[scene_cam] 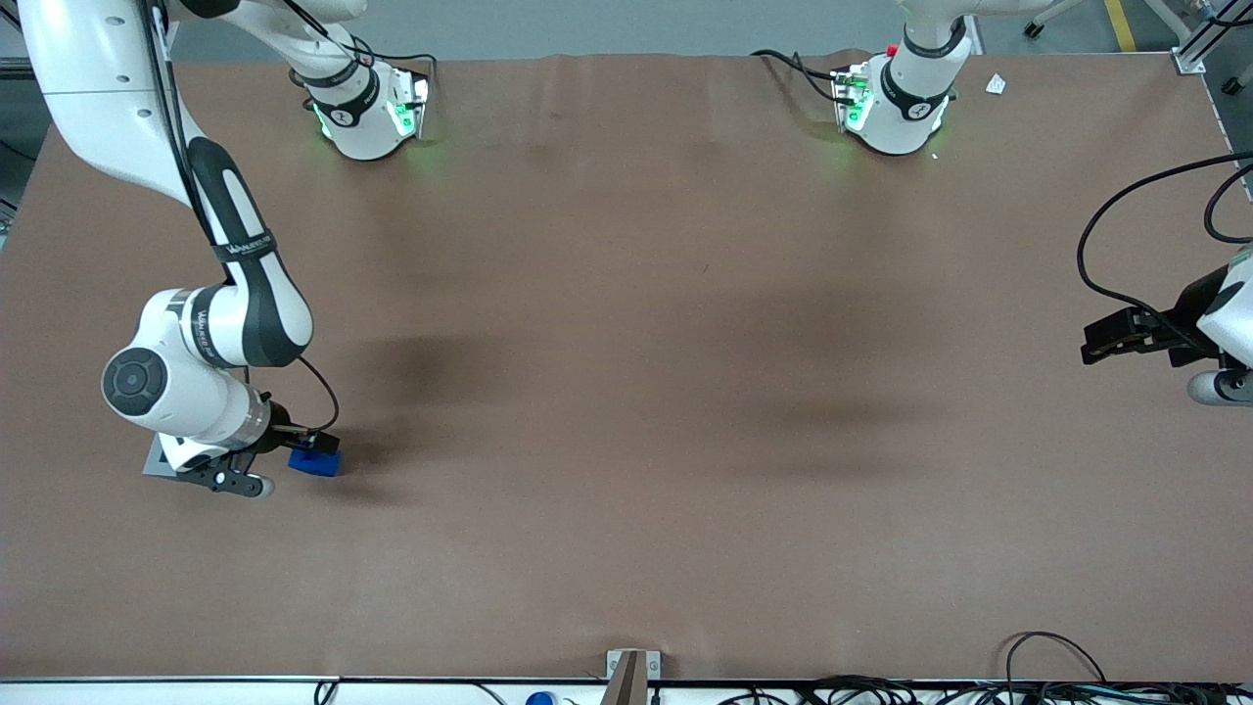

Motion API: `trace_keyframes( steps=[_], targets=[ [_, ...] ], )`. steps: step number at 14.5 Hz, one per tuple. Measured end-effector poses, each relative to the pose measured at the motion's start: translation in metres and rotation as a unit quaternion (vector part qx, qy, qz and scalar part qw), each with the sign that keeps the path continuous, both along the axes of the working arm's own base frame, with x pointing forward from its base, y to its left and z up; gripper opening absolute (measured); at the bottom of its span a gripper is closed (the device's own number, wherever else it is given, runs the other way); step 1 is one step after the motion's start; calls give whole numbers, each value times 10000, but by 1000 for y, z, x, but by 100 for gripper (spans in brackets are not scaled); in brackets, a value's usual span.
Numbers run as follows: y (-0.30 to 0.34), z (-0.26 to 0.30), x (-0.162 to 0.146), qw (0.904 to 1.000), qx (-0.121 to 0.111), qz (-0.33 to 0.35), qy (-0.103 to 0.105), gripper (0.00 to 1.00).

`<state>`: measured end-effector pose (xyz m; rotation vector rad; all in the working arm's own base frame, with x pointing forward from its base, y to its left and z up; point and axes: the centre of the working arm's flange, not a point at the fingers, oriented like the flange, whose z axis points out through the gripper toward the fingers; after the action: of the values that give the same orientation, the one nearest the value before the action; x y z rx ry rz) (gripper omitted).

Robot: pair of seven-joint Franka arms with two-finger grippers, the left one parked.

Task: Insert blue part into gray base with right arm
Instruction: 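Lower the right gripper around the blue cube and close it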

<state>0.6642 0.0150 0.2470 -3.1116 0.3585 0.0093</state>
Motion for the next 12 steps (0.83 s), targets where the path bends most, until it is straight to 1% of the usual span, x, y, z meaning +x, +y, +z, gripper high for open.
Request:
trace_keyframes(
  steps=[3, 4, 9, 10, 11, 12],
  targets=[
    [0, 2, 5, 10000, 2, -22, -49, 100],
    [0, 2, 6, 10000, 1, -30, -55, 98],
    [-1, -4, 6, 10000, -21, -16, -20, 95],
    [-1, -5, 6, 10000, -66, 25, -14, 92],
    [-1, -6, 6, 9999, -104, 60, -9, 92],
    [-1, -7, 6, 9999, -129, 84, -16, 88]
  ],
)
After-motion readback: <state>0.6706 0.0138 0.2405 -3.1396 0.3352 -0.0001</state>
